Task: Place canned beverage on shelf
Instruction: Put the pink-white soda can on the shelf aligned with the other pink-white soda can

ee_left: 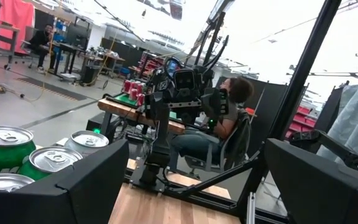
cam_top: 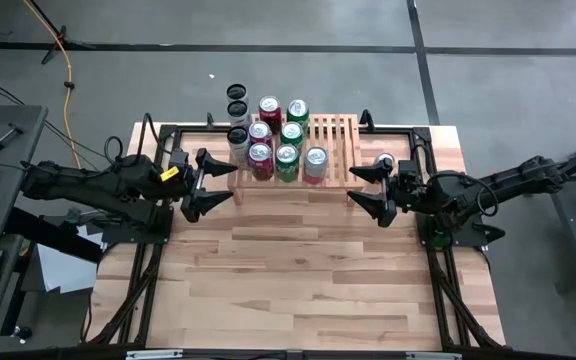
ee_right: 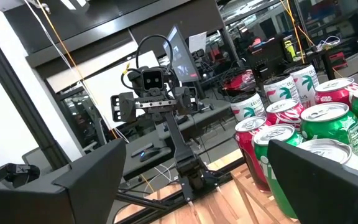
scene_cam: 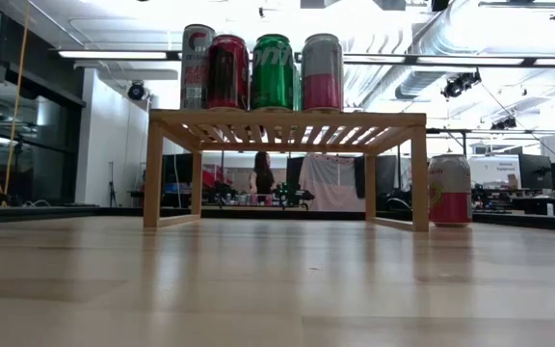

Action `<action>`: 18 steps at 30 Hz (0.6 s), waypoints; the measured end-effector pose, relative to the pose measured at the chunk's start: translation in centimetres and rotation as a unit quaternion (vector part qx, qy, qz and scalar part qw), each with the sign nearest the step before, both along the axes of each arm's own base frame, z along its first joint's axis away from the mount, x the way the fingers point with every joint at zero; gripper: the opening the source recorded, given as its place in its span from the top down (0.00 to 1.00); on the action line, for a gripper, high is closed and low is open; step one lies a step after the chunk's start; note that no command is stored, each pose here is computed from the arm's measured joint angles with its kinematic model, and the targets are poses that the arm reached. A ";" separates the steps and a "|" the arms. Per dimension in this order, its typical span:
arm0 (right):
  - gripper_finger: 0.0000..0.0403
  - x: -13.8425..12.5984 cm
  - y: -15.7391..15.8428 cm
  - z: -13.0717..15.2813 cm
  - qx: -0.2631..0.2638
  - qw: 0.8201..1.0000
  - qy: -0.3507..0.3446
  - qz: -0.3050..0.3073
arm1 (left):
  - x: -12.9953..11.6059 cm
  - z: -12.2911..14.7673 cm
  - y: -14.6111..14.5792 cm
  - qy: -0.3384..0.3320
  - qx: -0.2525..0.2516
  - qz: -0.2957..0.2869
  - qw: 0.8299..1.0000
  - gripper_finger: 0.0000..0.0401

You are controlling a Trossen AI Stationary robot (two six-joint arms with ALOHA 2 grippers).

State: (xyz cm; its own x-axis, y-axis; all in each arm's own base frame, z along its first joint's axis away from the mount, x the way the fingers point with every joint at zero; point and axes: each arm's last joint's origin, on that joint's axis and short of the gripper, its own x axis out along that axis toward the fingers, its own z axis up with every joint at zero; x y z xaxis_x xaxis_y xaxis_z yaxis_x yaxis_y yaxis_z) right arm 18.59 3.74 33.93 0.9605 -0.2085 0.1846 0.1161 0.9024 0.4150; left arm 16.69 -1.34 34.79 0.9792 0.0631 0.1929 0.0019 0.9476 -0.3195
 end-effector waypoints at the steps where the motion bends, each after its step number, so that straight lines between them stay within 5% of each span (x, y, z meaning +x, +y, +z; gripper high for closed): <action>1: 0.06 0.0 0.0 0.0 0.000 1.000 0.000 0.000 | 0.0 0.0 0.0 0.000 0.000 0.000 1.000 0.09; 18: 0.06 0.0 -0.1 0.0 0.004 1.000 0.002 -0.021 | 0.0 0.0 0.0 0.000 -0.002 0.000 1.000 0.09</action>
